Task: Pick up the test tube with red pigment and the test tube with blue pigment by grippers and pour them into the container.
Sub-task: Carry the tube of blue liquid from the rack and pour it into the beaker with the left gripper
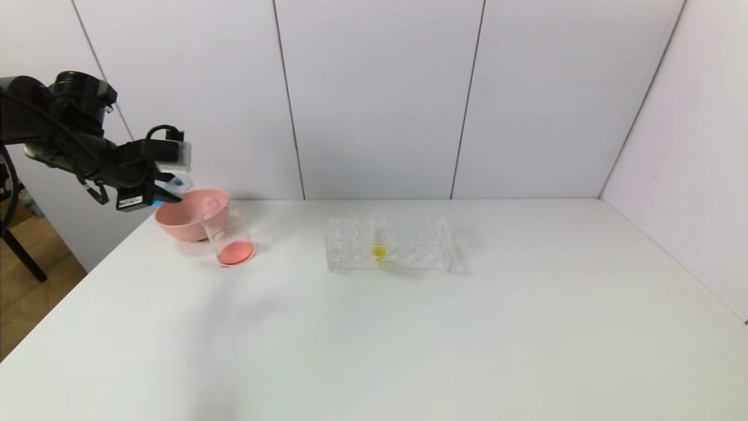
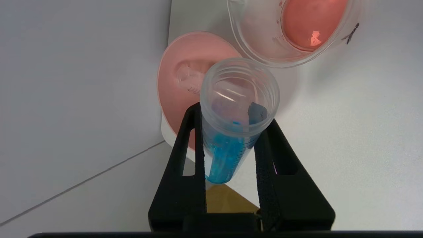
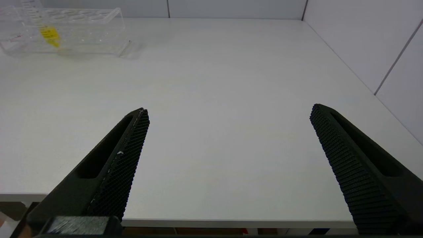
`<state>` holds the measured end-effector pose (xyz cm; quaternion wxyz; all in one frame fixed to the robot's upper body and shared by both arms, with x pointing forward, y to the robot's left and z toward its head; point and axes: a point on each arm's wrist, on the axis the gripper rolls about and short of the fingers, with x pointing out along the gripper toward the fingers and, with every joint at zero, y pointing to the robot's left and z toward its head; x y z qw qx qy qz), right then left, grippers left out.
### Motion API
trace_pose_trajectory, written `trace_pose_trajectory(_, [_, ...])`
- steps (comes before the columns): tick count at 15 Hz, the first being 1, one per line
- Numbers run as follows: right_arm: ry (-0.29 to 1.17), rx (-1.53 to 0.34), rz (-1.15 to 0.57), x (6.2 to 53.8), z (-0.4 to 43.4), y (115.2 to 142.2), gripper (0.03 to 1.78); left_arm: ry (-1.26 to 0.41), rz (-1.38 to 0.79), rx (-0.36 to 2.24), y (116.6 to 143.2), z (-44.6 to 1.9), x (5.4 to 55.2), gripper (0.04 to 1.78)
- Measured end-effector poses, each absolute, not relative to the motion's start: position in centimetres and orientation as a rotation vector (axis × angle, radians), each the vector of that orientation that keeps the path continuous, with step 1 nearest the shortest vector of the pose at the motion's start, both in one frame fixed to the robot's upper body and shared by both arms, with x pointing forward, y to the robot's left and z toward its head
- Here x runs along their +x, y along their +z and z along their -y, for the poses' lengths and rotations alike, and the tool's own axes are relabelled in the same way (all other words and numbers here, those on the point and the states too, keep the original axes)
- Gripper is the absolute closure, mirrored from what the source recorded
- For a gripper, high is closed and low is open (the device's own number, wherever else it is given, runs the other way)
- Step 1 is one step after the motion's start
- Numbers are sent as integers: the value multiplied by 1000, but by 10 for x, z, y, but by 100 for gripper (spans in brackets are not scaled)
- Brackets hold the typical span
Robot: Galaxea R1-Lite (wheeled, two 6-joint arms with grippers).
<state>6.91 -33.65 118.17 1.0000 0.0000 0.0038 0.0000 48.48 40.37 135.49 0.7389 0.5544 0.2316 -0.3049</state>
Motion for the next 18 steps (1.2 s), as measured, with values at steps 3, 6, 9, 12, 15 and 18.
trace_pose_trajectory(3, [0, 0, -8, 69, 336, 1182, 4, -680, -511, 1224, 1355, -400, 484, 138])
trace_pose_trajectory(6, [0, 0, -8, 69, 336, 1182, 4, -697, -524, 1220, 1353, -397, 484, 138])
trace_pose_trajectory(9, [0, 0, -8, 69, 336, 1182, 4, -686, -540, 1233, 1354, -395, 484, 138])
trace_pose_trajectory(12, [0, 0, -8, 69, 336, 1182, 4, -654, -585, 1261, 1353, -391, 485, 138])
trace_pose_trajectory(15, [0, 0, -8, 69, 336, 1182, 4, -622, -630, 1291, 1353, -387, 486, 138])
trace_pose_trajectory(18, [0, 0, -8, 69, 336, 1182, 4, -594, -670, 1322, 1352, -380, 487, 138])
